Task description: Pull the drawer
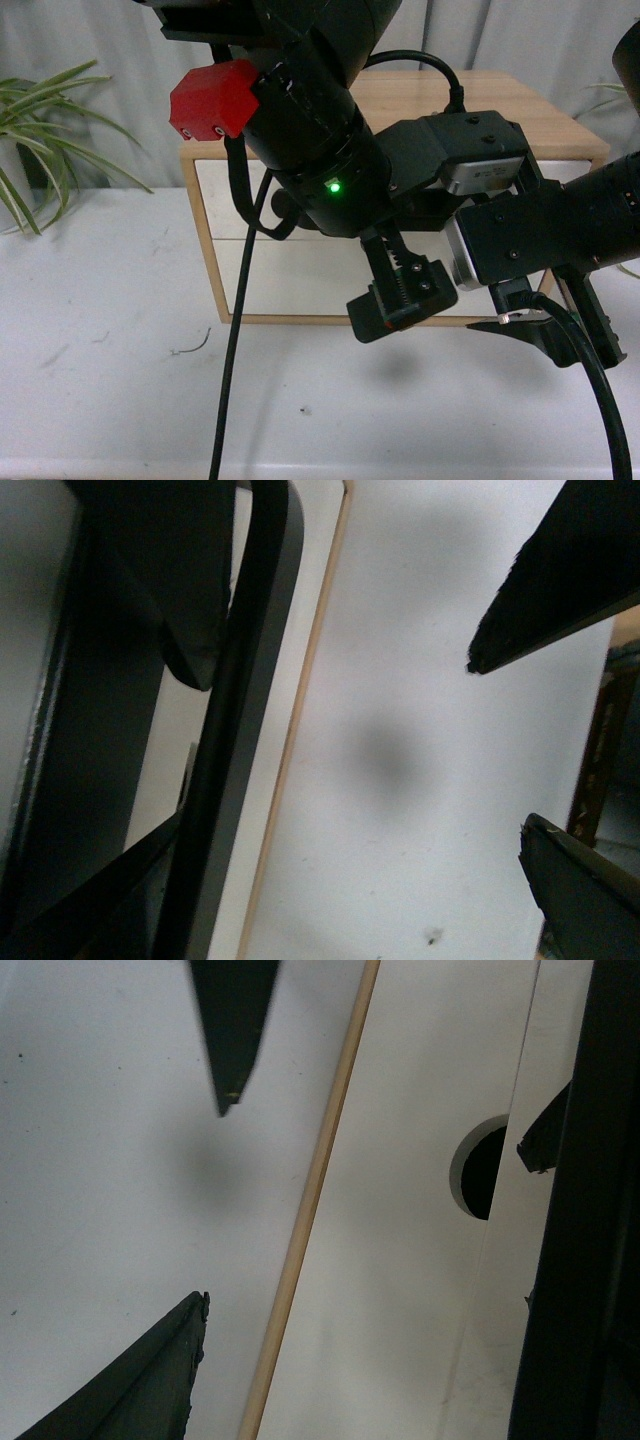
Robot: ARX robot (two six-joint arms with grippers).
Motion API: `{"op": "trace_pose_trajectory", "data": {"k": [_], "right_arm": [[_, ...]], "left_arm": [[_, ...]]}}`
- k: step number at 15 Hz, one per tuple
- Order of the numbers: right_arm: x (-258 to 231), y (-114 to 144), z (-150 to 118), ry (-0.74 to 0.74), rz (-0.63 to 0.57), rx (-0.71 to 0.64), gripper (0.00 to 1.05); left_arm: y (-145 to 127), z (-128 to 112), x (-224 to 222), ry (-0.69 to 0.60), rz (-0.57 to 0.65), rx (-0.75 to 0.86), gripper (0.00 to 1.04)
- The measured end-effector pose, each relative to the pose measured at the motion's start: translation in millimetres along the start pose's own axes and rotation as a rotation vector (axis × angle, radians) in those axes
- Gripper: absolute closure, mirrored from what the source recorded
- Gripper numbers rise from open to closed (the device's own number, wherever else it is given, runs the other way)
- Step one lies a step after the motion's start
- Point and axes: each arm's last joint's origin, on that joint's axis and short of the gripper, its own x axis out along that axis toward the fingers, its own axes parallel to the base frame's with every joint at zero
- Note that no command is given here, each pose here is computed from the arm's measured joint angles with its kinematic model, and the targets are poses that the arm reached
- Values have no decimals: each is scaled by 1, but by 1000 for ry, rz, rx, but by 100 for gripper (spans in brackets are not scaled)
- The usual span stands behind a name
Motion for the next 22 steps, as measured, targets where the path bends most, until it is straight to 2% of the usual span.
{"op": "trace_pose_trajectory", "data": {"k": [12, 22], "right_arm": [[-11, 17, 9, 50, 28, 10, 6], [-39, 52, 41, 65, 75, 14, 6]], "left_arm": [[-14, -1, -2, -31, -21, -5, 7], [-60, -5, -24, -52, -63, -7, 7]]}}
